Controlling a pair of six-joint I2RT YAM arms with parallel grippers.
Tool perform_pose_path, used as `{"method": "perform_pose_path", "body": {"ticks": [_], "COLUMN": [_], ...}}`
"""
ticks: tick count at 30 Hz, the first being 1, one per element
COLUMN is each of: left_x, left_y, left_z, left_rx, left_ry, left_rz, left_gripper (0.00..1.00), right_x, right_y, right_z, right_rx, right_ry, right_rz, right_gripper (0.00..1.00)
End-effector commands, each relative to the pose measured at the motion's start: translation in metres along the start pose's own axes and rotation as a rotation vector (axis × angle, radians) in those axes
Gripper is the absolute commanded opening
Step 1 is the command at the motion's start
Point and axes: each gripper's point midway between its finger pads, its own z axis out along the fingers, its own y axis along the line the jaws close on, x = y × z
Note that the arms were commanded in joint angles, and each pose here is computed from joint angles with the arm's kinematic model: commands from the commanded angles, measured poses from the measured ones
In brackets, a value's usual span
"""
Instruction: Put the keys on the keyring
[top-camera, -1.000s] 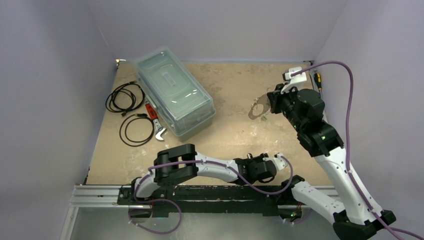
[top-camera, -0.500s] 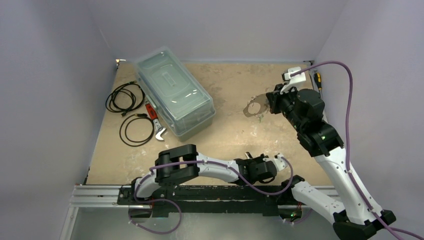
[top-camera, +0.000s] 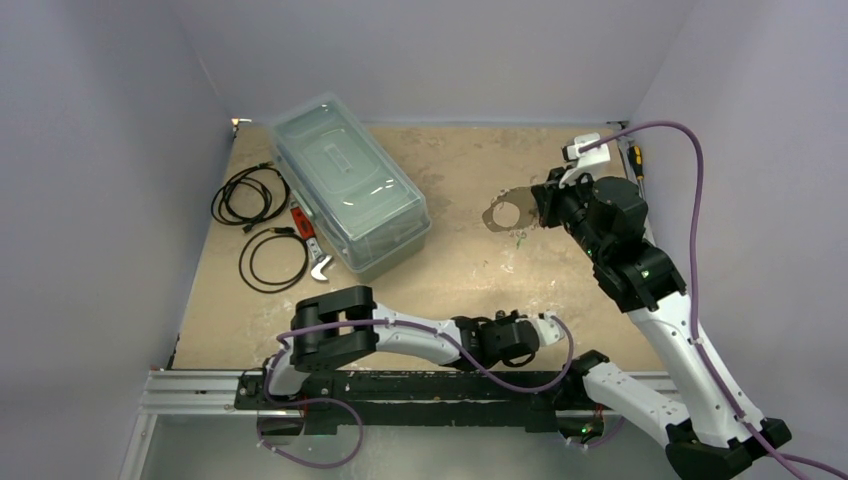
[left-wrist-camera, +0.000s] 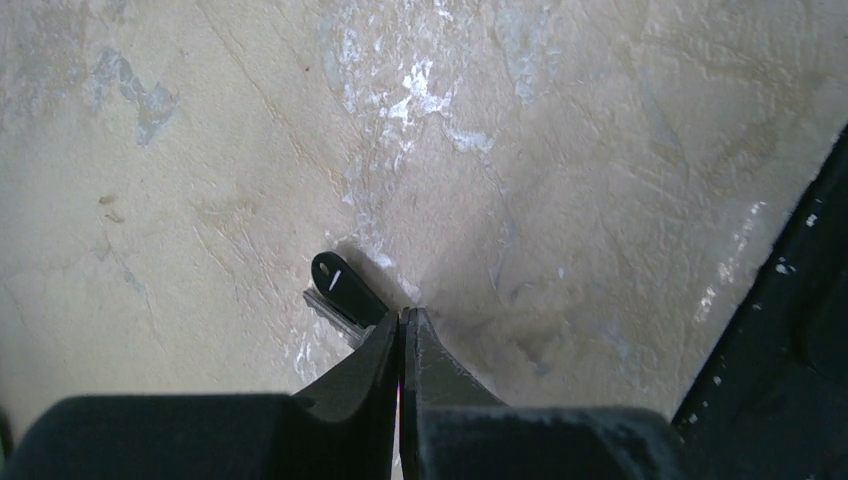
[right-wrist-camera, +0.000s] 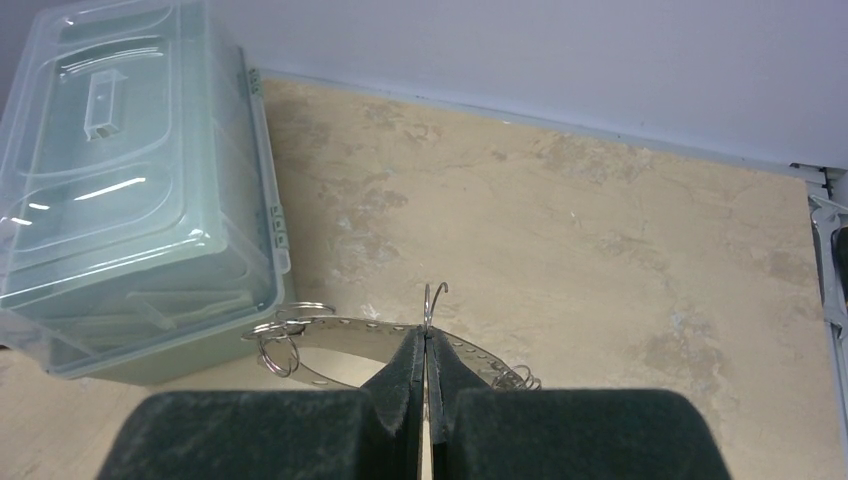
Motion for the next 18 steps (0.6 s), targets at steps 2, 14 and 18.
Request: {"method": "perform_pose_path", "body": {"ticks": [2, 14, 18], "left_x": [-0.032, -0.057, -0.06], "left_y": [-0.004, 0.004, 0.01], "left_z": [-0.028, -0.076, -0.096], "left_rx": [0.092, 0.185, 0.207], "left_ry": [-0.109, -0.258, -0.3], "left_rz": [-0.056, -0.155, -0.181], "left_gripper": [0.0, 0.0, 0.0], "right_x": [-0.034, -0.035, -0.033], "right_y": [0.004, 0.01, 0.014], "right_z": [-0.006, -0.003, -0.002], "right_rx": [-0.024, -0.053, -0.078], "right_ry": [-0.096, -0.092, -0.087], "right_rz": [0.013, 0.009, 0.006], "right_gripper": [0.0, 0.0, 0.0]}}
